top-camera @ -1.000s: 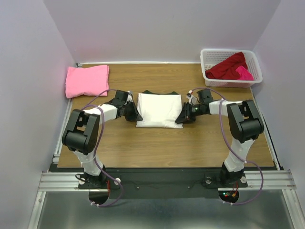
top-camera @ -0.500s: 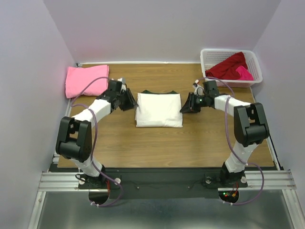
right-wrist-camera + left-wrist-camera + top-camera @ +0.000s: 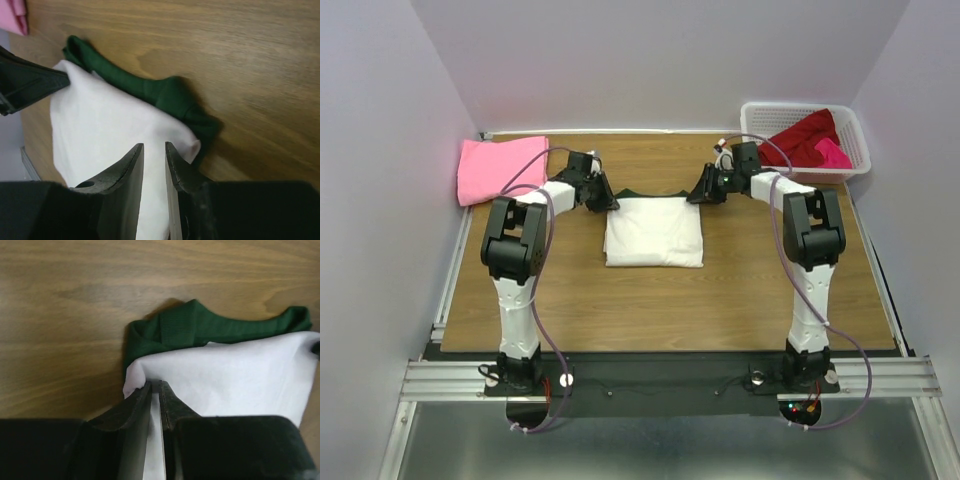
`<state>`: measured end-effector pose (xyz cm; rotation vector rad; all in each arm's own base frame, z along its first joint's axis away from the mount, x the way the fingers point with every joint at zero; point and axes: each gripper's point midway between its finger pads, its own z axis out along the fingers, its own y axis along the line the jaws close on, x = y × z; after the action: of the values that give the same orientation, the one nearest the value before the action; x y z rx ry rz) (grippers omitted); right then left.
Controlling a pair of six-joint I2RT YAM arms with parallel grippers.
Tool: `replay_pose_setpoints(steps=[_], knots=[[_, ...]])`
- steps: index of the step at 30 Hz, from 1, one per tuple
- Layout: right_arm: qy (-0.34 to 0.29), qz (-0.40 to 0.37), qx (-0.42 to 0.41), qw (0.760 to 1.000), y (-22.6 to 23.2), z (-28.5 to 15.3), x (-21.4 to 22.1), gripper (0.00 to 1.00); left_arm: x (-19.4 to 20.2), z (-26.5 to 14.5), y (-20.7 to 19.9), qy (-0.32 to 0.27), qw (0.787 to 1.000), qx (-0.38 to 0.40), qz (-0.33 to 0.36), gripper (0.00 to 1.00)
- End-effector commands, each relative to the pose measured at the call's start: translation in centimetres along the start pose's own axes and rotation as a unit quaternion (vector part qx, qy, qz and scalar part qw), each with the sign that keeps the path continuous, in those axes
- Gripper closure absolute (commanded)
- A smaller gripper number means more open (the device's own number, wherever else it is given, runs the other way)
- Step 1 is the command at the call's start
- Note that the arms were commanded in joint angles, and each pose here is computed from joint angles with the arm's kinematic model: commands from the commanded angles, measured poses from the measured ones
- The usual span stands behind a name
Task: Fold and stack the t-shirts
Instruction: Neatly place the folded tshirt to the corner
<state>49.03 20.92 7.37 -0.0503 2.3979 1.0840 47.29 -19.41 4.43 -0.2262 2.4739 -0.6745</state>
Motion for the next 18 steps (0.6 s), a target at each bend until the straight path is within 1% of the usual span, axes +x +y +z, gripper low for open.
replay_pose_setpoints(steps=[1, 6, 8, 9, 10, 11, 12, 13, 14, 15, 16, 17, 18], knots=[[-0.005, 0.001, 0.019, 1.0, -1.9, 1.2, -0.6, 0.71, -2.3, -0.1, 0.5, -0.02, 1.0, -0.004, 0.008, 0.75], [-0.005, 0.009, 0.057, 0.998, -4.2, 1.2, 0.2, 0.71, -2.6, 0.2, 3.0, -0.018, 1.0, -0.018, -0.007, 0.73], [-0.017, -0.007, 0.058, 0.998, -3.3, 0.2, -0.5, 0.71, -3.2, -0.8, 2.5, -0.026, 1.0, -0.009, -0.007, 0.67], [-0.021, -0.015, 0.057, 0.998, -2.6, -0.3, -0.8, 0.7, -3.5, -1.5, 2.4, -0.03, 0.999, -0.007, -0.008, 0.61], [-0.034, -0.03, 0.053, 0.998, -1.1, -1.4, -1.8, 0.69, -4.6, -3.1, 1.2, -0.05, 0.999, 0.002, 0.0, 0.58], [-0.038, -0.035, 0.063, 0.997, -0.7, -2.2, -2.2, 0.68, -4.9, -4.0, 0.8, -0.058, 0.998, 0.005, 0.002, 0.54], [-0.041, -0.044, 0.066, 0.996, 0.0, -2.7, -2.4, 0.65, -5.3, -5.1, 0.2, -0.069, 0.998, 0.008, 0.004, 0.49], [-0.039, -0.064, 0.066, 0.995, 1.2, -2.9, -2.3, 0.59, -6.8, -7.5, -1.0, -0.099, 0.995, 0.014, 0.011, 0.36], [-0.05, -0.082, 0.068, 0.993, 2.7, -3.9, -2.9, 0.55, -7.2, -8.7, -1.5, -0.111, 0.994, 0.015, 0.015, 0.3], [-0.036, -0.1, 0.07, 0.992, 4.1, -3.7, -2.0, 0.44, -7.1, -9.6, -1.2, -0.115, 0.993, 0.001, 0.014, 0.21], [-0.043, -0.118, 0.077, 0.989, 5.4, -4.5, -2.1, 0.38, -7.8, -11.8, -1.9, -0.136, 0.991, 0.002, 0.021, 0.17], [-0.04, -0.132, 0.082, 0.987, 6.4, -4.6, -1.6, 0.34, -7.7, -12.8, -1.9, -0.141, 0.99, -0.004, 0.022, 0.14], [-0.018, -0.156, 0.084, 0.984, 7.9, -4.0, 0.5, 0.31, -7.1, -13.4, -1.3, -0.14, 0.99, -0.018, 0.02, 0.07]])
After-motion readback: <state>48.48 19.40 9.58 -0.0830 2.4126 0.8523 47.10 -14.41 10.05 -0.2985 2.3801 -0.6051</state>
